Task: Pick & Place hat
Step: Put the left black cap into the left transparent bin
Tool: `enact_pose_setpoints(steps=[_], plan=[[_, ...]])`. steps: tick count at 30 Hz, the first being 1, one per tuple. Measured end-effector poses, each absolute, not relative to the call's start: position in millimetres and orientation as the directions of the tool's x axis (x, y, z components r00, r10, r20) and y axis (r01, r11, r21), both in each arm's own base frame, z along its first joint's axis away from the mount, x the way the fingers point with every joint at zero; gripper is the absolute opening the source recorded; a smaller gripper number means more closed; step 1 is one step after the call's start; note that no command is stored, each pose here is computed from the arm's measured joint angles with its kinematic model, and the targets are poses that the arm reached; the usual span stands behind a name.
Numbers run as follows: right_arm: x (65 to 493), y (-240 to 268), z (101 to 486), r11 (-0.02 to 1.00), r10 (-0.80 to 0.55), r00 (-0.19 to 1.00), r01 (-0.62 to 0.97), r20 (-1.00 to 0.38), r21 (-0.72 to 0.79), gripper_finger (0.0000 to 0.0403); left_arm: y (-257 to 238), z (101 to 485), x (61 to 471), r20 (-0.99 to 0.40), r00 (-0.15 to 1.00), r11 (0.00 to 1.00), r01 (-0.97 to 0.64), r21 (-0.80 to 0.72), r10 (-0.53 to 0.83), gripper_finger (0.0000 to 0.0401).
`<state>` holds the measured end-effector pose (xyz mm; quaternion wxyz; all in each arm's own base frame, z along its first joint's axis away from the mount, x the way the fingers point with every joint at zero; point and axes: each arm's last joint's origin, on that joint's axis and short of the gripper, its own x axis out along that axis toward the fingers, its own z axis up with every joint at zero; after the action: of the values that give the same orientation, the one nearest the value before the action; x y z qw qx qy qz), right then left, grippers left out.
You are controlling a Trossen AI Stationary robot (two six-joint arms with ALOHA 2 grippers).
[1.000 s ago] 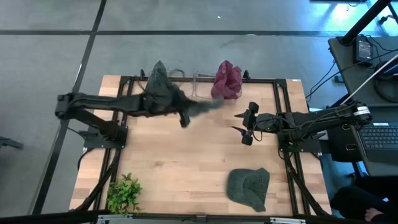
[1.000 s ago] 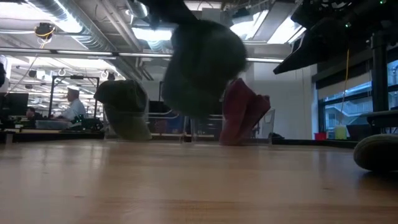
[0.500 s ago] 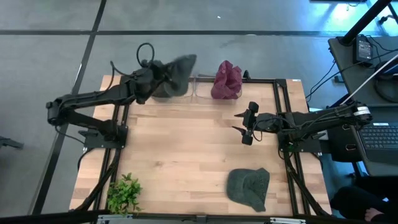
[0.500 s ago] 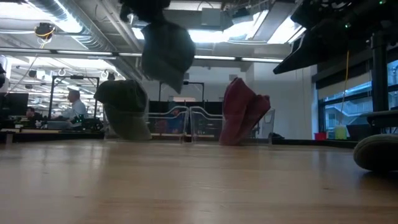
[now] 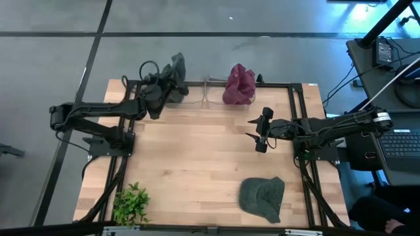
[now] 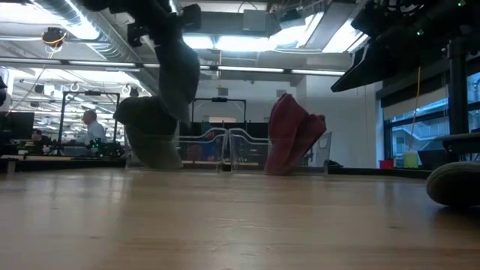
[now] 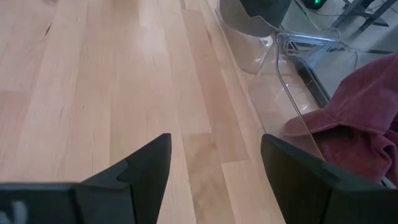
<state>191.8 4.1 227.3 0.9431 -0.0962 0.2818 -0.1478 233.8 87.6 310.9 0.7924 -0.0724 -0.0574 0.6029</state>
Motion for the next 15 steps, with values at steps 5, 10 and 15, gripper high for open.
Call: enact_pose_setpoints(steps=[5, 10, 15], plan=[[191.7, 4.1, 227.2, 0.938, -0.333, 0.797, 0.225, -0.504, -0.264, 0.0248, 83.7, 284.5, 236.1, 0.025, 0.221, 0.221, -0.951, -0.218, 0.975, 0.0004], [191.7, 4.1, 227.2, 0.938, -0.333, 0.797, 0.226, -0.505, -0.262, 0.0248, 87.0, 261.5, 245.0, 0.062, 0.211, 0.219, -0.946, -0.239, 0.976, 0.0004], [191.7, 4.1, 227.2, 0.939, -0.333, 0.797, 0.228, -0.504, -0.260, 0.0248, 95.7, 242.2, 257.0, 0.089, 0.171, 0.187, -0.952, -0.242, 0.981, 0.0004]])
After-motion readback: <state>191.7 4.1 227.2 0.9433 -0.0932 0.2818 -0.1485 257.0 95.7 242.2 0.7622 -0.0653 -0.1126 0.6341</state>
